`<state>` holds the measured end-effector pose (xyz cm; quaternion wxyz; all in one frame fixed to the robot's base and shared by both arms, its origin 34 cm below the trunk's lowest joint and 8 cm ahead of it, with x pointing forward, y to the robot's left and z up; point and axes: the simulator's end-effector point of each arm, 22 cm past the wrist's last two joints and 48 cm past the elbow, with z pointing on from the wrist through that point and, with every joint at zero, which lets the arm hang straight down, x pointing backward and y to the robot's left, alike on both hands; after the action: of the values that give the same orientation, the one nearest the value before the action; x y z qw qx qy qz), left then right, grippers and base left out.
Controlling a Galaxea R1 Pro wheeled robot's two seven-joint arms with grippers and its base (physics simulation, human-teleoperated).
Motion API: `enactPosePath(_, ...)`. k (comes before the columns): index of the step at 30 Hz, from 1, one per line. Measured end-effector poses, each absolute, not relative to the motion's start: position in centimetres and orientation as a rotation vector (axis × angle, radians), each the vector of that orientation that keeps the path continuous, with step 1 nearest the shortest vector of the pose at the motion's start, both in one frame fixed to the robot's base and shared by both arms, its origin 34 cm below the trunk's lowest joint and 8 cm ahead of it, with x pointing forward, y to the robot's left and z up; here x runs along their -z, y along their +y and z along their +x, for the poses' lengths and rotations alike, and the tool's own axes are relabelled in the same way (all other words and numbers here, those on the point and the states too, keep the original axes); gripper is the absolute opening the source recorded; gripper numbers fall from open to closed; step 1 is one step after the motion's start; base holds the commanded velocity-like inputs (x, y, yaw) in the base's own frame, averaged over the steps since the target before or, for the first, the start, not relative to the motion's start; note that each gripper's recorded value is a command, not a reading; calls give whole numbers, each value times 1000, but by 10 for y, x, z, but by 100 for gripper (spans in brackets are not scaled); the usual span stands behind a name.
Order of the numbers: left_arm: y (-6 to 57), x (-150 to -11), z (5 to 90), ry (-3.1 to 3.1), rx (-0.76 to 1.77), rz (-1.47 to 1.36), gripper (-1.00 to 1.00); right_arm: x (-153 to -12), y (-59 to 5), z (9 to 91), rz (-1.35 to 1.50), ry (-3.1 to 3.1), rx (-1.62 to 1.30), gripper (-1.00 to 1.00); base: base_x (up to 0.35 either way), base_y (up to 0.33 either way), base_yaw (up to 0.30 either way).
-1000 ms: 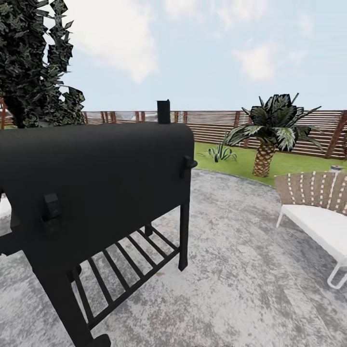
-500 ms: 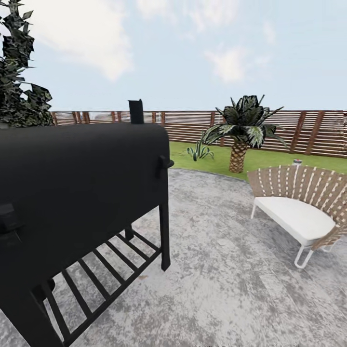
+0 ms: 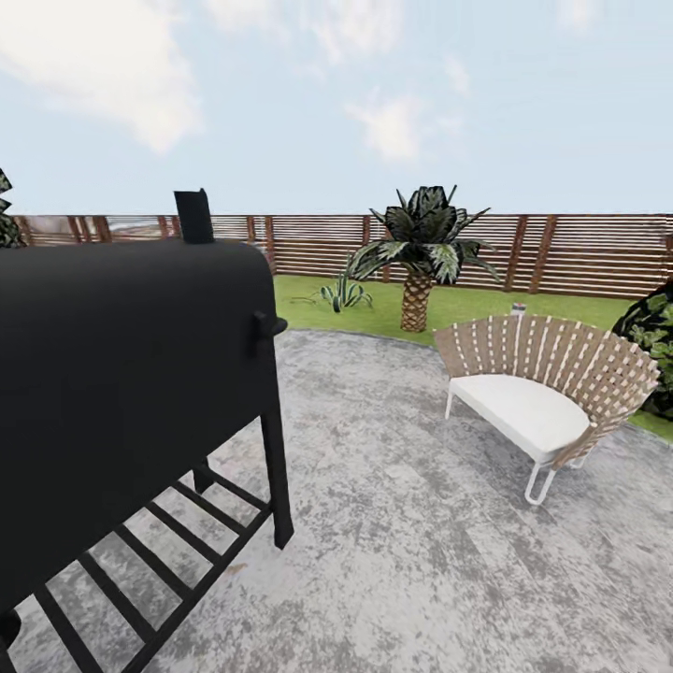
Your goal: Pick up the pesticide atomizer in the garden and spray insectifuge to fully cover both potted plants in the garden.
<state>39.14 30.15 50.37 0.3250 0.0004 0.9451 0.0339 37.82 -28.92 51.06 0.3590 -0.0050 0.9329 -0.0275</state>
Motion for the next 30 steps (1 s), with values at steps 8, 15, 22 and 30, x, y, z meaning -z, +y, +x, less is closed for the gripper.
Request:
enactPosePath(8,302,-504,391,2478,-90,1,100,-511,-289,378,-13,2406,71,100,337,0,-300)
enactPosePath(15,302,-504,391,2478,-89,3,100,-511,-289,378,-13,2406,71,100,339,0,-300)
enactPosePath(22,302,-504,391,2478,-89,3,100,-511,-289,378,-13,2406,70,100,339,0,-300)
enactPosePath(30,302,-504,391,2478,-89,3,100,-511,-289,378,-13,2406,70,100,339,0,-300)
